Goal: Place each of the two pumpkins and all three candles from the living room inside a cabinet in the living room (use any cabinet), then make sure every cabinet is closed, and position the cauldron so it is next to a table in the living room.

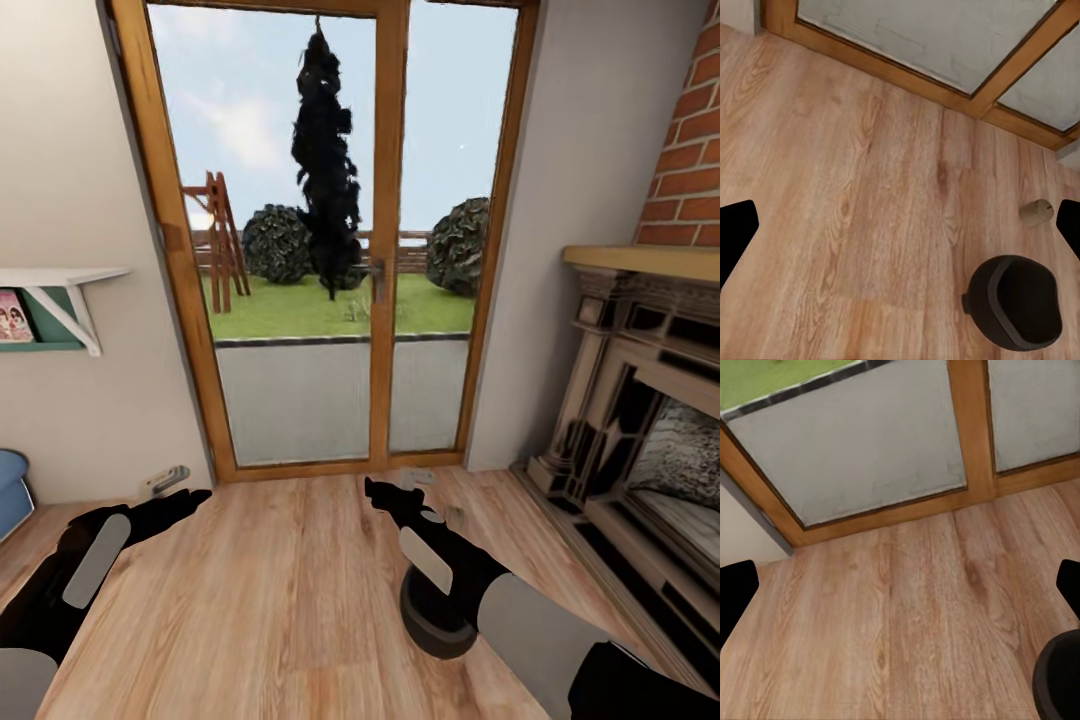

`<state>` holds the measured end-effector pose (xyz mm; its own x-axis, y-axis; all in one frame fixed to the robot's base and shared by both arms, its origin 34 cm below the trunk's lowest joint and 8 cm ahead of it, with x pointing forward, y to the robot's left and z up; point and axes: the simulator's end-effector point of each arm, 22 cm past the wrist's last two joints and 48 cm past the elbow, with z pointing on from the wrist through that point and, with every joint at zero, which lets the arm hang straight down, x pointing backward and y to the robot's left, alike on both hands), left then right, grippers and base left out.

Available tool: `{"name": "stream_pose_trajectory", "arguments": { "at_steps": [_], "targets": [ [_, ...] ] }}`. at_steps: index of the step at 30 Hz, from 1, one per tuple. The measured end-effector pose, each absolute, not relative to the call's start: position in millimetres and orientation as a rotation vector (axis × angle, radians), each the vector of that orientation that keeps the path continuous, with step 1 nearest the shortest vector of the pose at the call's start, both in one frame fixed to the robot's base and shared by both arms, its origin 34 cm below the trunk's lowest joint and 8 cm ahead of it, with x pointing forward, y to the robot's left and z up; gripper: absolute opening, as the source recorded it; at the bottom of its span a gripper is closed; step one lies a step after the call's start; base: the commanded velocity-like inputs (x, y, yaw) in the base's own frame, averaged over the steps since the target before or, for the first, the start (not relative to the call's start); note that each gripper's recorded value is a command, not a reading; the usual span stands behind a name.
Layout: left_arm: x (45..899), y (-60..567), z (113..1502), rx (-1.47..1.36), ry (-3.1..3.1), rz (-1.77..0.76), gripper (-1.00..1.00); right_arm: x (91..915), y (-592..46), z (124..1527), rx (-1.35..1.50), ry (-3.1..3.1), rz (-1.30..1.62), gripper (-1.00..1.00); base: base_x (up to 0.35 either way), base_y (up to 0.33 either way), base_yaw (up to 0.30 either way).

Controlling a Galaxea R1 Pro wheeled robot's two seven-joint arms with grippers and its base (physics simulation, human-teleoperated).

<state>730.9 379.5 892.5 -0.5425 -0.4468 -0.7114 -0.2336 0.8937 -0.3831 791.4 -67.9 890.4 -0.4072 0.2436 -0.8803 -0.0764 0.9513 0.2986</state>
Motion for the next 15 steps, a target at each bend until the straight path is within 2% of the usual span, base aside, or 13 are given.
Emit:
{"name": "stream_pose_trajectory", "arguments": {
  "at_steps": [15],
  "targets": [
    [730.9, 379.8, 892.3, -0.486, 2.164, -0.302, 1.0, 791.2, -67.3, 890.6, 0.118, 1.96, 0.351, 1.0, 0.322, 0.126, 0.0]
  ]
}}
